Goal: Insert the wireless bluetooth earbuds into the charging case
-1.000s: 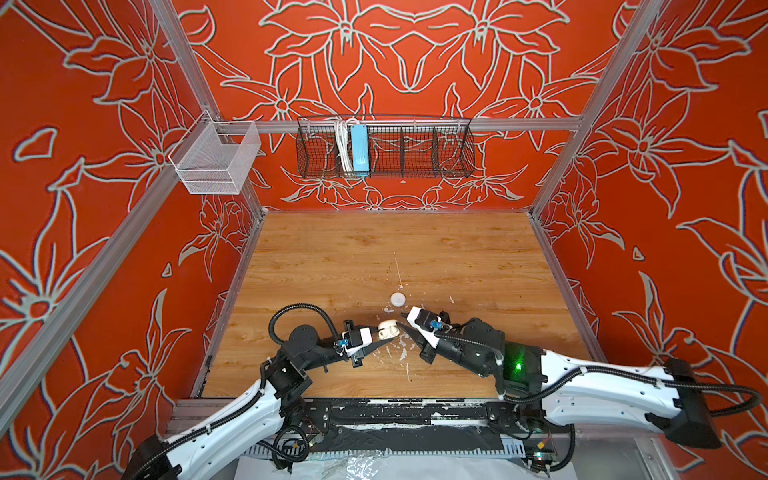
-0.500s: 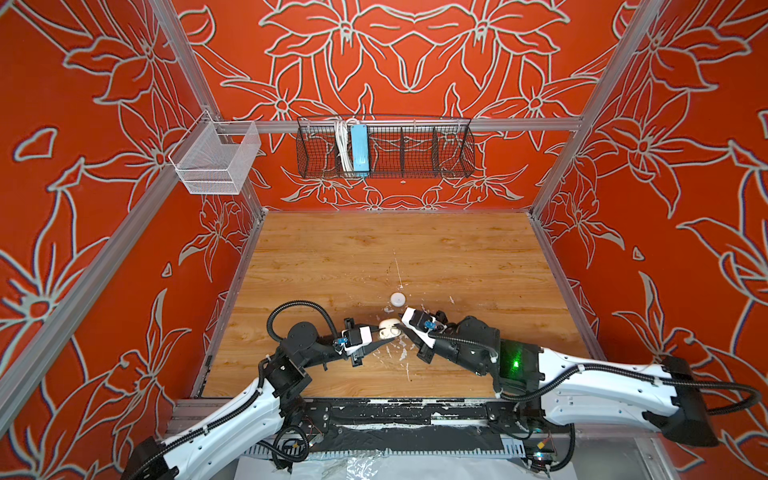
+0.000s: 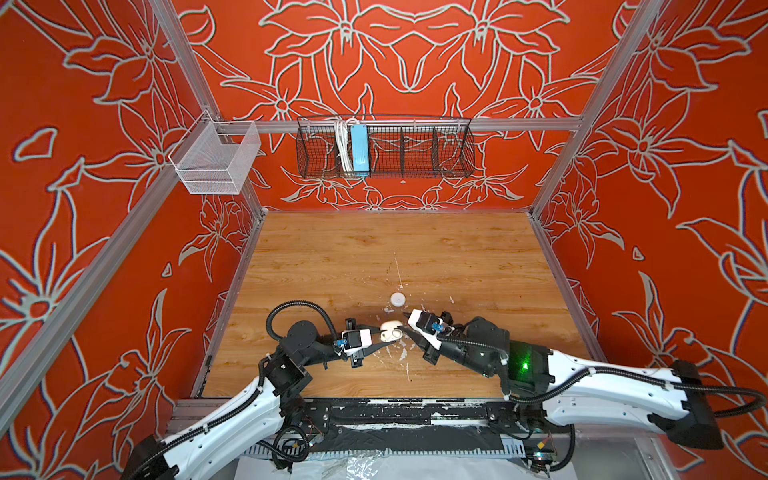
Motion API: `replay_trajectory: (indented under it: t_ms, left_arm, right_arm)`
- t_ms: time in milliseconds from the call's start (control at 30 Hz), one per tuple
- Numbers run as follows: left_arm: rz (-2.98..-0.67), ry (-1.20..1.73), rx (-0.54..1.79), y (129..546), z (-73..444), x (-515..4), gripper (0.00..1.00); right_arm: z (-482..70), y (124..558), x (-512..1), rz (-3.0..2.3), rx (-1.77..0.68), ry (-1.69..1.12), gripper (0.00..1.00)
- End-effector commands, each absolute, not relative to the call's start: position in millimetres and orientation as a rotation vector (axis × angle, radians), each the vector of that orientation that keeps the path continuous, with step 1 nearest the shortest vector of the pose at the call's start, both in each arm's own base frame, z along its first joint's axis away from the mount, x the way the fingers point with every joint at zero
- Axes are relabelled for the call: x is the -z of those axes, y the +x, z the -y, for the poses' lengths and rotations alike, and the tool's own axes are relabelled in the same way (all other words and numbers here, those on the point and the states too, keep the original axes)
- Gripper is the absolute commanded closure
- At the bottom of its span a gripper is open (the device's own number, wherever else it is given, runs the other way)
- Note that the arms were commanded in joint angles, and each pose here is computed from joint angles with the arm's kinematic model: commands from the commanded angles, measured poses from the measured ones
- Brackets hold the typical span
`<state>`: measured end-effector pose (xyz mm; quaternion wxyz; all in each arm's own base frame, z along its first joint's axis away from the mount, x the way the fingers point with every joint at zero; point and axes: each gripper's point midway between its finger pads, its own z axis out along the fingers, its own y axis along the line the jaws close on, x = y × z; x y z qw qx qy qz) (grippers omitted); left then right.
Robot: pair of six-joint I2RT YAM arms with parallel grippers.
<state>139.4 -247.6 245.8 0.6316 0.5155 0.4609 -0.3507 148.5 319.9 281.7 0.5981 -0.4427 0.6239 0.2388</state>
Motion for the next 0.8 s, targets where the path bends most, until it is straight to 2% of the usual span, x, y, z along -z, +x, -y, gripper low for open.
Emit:
replay_trajectory:
  t_ms: [0,533,767]
  left_arm:
    - [-0.987,1.233,0.83,129.2,251.7,-253.8,1.0]
    - [-1.095,1.218,0.863,144.0,259.2,-252.6,1.0]
    - [-1.056,1.288,0.916,133.0,264.0,-251.7,1.0]
  right_arm:
    - [-323.5,145.0,-287.7,-1.42,-0.563,-1.057,0.69]
    - [-333.7,130.0,-277.9,-1.396,-0.598,-1.192,0.7]
    - [-327.8,153.0,-278.0,-1.463,-0.474,-1.109,0.7]
